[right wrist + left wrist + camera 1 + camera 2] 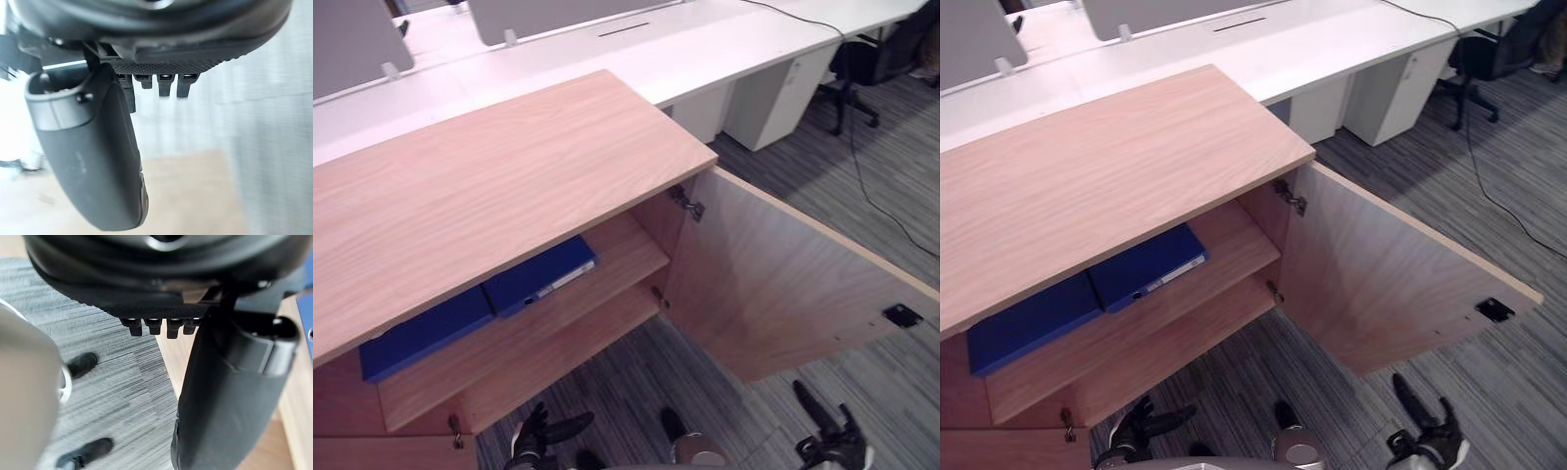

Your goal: Walk over to the cabinet, pick up the folder, carry it to the office cabinet, place the folder inside the office cabinet, then close the office cabinet door

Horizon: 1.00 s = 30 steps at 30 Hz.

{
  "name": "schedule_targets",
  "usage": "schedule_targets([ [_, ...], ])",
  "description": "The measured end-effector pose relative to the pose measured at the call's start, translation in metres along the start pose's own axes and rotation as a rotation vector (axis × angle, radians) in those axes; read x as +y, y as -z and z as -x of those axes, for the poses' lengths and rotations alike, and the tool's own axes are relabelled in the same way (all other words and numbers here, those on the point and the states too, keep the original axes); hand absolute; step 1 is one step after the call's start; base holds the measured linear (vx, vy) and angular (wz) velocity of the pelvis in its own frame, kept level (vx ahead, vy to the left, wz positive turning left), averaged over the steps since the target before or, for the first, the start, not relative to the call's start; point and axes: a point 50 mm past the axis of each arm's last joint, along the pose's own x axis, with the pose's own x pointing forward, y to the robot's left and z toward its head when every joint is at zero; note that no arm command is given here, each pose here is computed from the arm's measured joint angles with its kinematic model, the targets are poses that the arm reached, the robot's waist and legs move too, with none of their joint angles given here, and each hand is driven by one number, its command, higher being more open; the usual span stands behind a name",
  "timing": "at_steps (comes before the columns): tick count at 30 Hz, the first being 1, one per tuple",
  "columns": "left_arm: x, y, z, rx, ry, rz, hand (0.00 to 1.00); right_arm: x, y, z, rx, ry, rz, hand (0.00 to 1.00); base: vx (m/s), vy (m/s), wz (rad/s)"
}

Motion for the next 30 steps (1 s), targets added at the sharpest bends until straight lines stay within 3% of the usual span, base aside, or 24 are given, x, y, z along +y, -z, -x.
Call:
schedule_targets([
  [2,0.003,0.001,0.000,0.002,0.006,-0.027,1.00,0.007,-0.025,-0.011,-0.071,-0.033,0.019,1.00,0.03,-0.022,-0.35],
  [7,0.011,-0.006,-0.001,-0.027,0.033,-0.101,1.00,0.072,-0.112,-0.031,-0.329,-0.302,0.238,1.00,0.06,-0.058,-0.49],
  [11,0.006,-0.014,-0.001,-0.063,0.061,-0.113,1.00,0.097,-0.145,-0.034,-0.415,-0.360,0.300,1.00,0.05,-0.054,-0.14],
  [20,-0.005,-0.016,-0.001,-0.088,0.089,-0.106,1.00,0.099,-0.159,-0.028,-0.486,-0.349,0.320,1.00,-0.02,-0.009,0.11],
  [23,-0.009,-0.012,-0.001,-0.076,0.091,-0.085,1.00,0.092,-0.156,-0.006,-0.560,-0.384,0.273,1.00,-0.02,0.005,0.09],
  [30,-0.014,-0.011,-0.002,-0.065,0.079,-0.071,1.00,0.084,-0.079,0.072,-0.475,-0.534,0.109,1.00,0.01,-0.016,-0.08],
])
